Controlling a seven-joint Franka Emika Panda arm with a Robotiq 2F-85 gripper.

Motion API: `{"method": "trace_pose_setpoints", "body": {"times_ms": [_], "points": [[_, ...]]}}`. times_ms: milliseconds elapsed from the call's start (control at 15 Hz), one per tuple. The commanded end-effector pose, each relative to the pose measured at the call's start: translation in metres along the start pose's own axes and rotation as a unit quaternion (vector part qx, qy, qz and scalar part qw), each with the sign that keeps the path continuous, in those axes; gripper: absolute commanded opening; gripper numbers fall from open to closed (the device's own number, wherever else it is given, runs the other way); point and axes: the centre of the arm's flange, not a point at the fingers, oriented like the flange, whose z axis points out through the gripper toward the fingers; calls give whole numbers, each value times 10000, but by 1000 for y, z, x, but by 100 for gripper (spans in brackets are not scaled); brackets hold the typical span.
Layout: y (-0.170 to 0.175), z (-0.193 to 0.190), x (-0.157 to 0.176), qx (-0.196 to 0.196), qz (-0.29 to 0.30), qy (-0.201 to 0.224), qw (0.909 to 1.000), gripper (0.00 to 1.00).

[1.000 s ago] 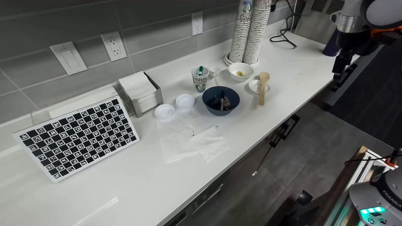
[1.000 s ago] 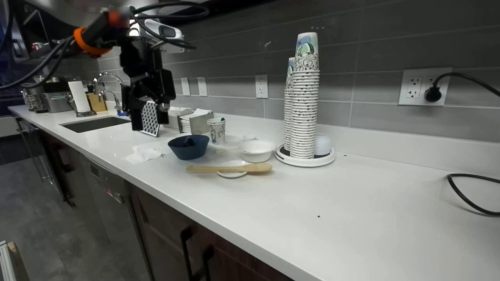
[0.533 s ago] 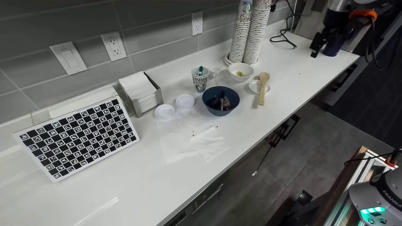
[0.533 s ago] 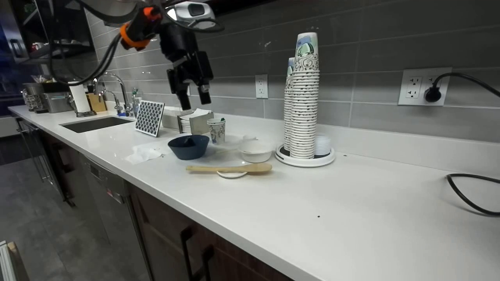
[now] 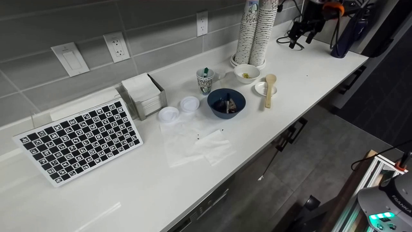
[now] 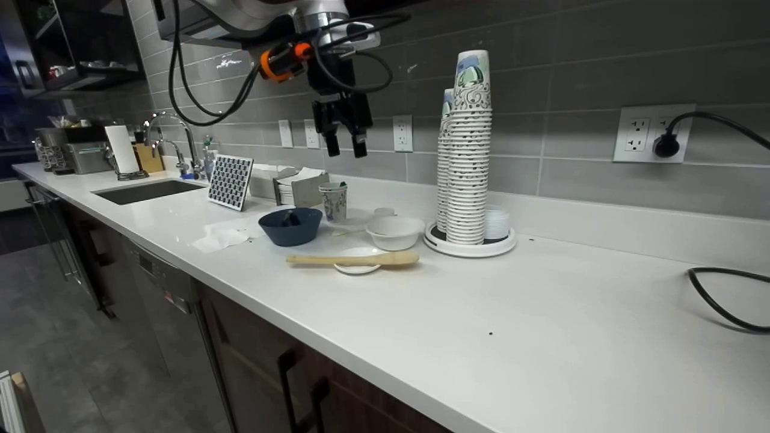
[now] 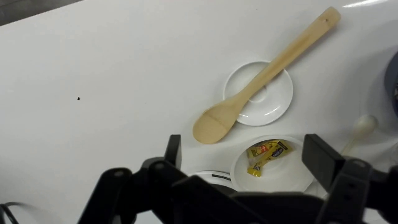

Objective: Put the sachet on the white object

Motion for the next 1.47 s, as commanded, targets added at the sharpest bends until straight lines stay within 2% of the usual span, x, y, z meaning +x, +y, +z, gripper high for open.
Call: {"method": "trace_pose_setpoints", "body": {"times_ms": [0,200,600,733,867,1000,1067,1133,1200,1400], "points": [[0,-1,0,1,2,8,10000,100],[0,-2,0,4,6,22,10000,100],[-45,91,-20,915,293,-69,9953,100],[-67,112,-16,1341,509,172,9895,100],[-93,123,-7,1587,671,680,9827,100],[-116,130,5,1635,701,1292,9755,100],[-128,134,14,1386,626,1514,9767,100],[-134,133,17,1229,547,1612,9777,100],[-121,125,5,1418,569,1366,9788,100],[-134,136,9,1336,477,1518,9782,100]]}}
